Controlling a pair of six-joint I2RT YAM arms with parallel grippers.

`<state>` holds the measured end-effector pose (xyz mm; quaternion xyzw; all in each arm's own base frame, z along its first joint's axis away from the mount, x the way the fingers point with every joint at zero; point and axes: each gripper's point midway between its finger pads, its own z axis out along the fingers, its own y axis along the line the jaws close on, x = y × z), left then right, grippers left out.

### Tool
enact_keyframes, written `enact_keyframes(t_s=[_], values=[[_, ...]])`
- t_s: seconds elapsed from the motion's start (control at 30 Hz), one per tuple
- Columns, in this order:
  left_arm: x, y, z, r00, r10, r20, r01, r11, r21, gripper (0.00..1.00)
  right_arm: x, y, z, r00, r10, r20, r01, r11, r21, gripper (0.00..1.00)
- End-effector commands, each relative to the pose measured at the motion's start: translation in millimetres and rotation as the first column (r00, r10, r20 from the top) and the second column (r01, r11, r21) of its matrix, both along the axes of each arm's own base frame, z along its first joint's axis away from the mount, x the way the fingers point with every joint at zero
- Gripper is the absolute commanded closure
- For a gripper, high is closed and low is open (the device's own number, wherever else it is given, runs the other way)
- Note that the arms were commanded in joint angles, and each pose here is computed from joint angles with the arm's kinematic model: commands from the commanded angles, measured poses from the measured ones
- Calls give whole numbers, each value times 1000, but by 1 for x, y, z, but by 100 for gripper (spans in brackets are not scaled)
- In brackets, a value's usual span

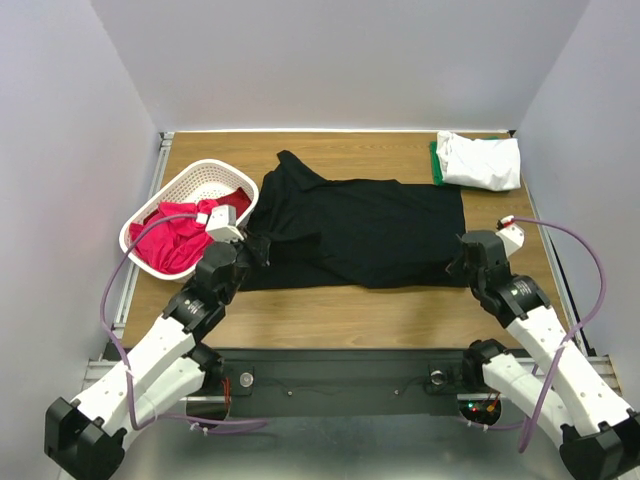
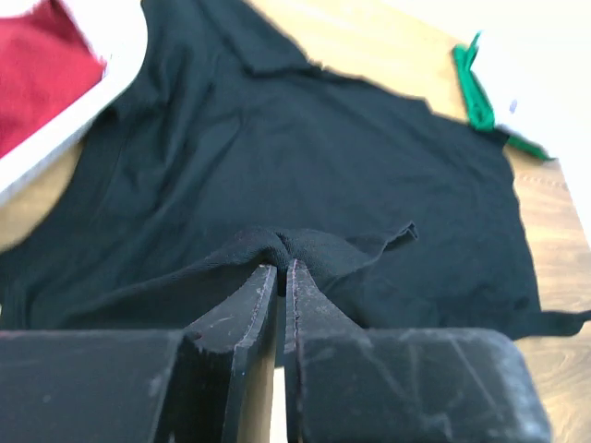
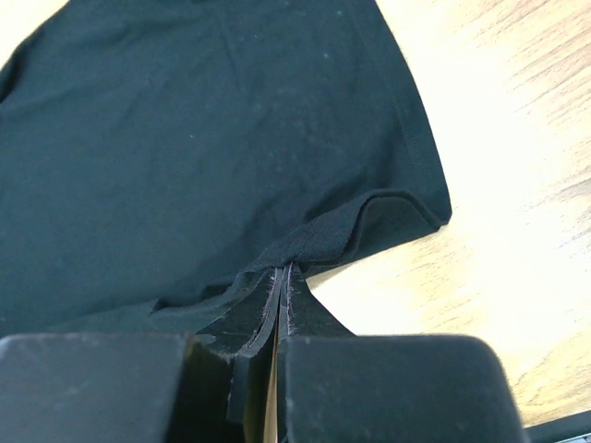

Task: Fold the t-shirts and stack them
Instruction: Fold the tshirt

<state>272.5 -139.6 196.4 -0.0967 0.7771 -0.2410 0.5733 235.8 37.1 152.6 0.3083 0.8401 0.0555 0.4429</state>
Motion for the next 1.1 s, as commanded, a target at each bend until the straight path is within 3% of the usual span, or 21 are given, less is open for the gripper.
enact_keyframes(t_s=[0.0, 0.33, 1.07], values=[[-13, 3, -9, 999, 4, -43, -5, 1000, -29, 100, 2, -6, 18, 997, -34, 73, 34, 999, 3, 100], [-25, 21, -34, 986, 87, -145, -91, 996, -18, 100, -4, -21, 19, 991, -96, 90, 99, 995, -27, 100], [-68, 48, 37, 982, 139, -129, -162, 968, -190, 100, -6, -23, 8, 990, -111, 90, 113, 993, -21, 100]])
